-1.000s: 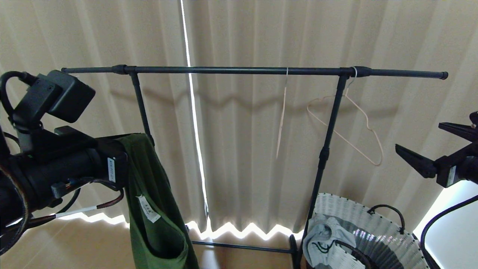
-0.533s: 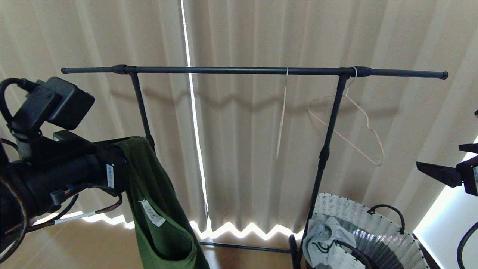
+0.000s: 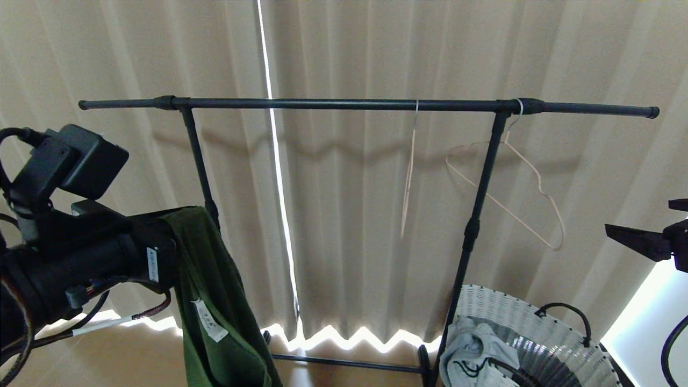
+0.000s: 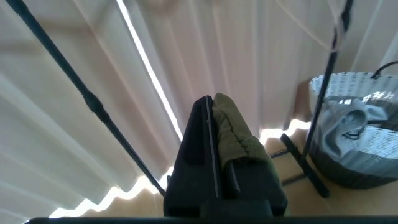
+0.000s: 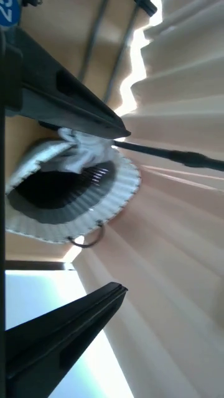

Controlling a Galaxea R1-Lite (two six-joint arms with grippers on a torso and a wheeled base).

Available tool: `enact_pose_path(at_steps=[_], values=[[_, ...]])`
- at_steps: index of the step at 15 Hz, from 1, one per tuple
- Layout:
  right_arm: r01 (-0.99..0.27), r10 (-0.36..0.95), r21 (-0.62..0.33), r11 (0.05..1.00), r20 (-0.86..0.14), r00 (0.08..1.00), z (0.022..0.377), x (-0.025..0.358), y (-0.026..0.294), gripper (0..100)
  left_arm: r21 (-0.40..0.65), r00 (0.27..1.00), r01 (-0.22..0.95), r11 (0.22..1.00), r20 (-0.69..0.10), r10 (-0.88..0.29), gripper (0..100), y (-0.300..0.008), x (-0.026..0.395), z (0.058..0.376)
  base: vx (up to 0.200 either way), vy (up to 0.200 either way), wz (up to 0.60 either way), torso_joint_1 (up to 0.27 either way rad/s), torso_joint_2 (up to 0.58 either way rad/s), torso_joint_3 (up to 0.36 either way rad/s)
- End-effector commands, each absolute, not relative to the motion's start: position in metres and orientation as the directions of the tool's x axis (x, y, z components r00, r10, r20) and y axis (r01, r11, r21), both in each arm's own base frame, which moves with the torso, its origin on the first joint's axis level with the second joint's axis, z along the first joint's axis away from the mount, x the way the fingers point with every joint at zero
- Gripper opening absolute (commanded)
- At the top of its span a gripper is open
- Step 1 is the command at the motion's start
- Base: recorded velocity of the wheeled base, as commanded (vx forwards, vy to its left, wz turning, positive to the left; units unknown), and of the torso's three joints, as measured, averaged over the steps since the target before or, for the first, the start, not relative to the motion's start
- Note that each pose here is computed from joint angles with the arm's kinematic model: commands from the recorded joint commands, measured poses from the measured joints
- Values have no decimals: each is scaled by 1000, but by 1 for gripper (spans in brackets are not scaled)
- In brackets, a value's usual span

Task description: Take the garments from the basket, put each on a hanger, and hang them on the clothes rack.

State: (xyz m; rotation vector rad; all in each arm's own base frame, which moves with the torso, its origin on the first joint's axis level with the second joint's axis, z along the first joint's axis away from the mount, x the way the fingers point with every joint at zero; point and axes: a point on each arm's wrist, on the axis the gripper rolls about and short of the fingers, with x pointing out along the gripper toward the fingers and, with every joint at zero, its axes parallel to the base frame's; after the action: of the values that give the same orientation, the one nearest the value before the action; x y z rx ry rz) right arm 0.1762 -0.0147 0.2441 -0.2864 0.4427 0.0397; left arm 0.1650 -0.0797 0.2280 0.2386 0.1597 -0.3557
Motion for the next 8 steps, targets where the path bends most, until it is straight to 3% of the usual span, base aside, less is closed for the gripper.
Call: enact_pose_path(at_steps=[1, 6, 8], values=[[-101, -22, -266, 959, -425, 905, 245, 178, -15, 100, 202, 926, 362, 910, -194, -325, 0, -77, 158, 226, 200, 0, 0, 17, 2, -2], [-115, -10, -261, 958, -434, 901, 246, 187, -14, 100, 206, 921, 371, 905, -210, -330, 0, -75, 153, 219, 200, 0, 0, 10, 0, 1], [-132, 4, -257, 957, -443, 896, 245, 194, -12, 100, 209, 917, 378, 902, -222, -333, 0, -76, 153, 213, 0, 0, 0, 0, 0, 0]])
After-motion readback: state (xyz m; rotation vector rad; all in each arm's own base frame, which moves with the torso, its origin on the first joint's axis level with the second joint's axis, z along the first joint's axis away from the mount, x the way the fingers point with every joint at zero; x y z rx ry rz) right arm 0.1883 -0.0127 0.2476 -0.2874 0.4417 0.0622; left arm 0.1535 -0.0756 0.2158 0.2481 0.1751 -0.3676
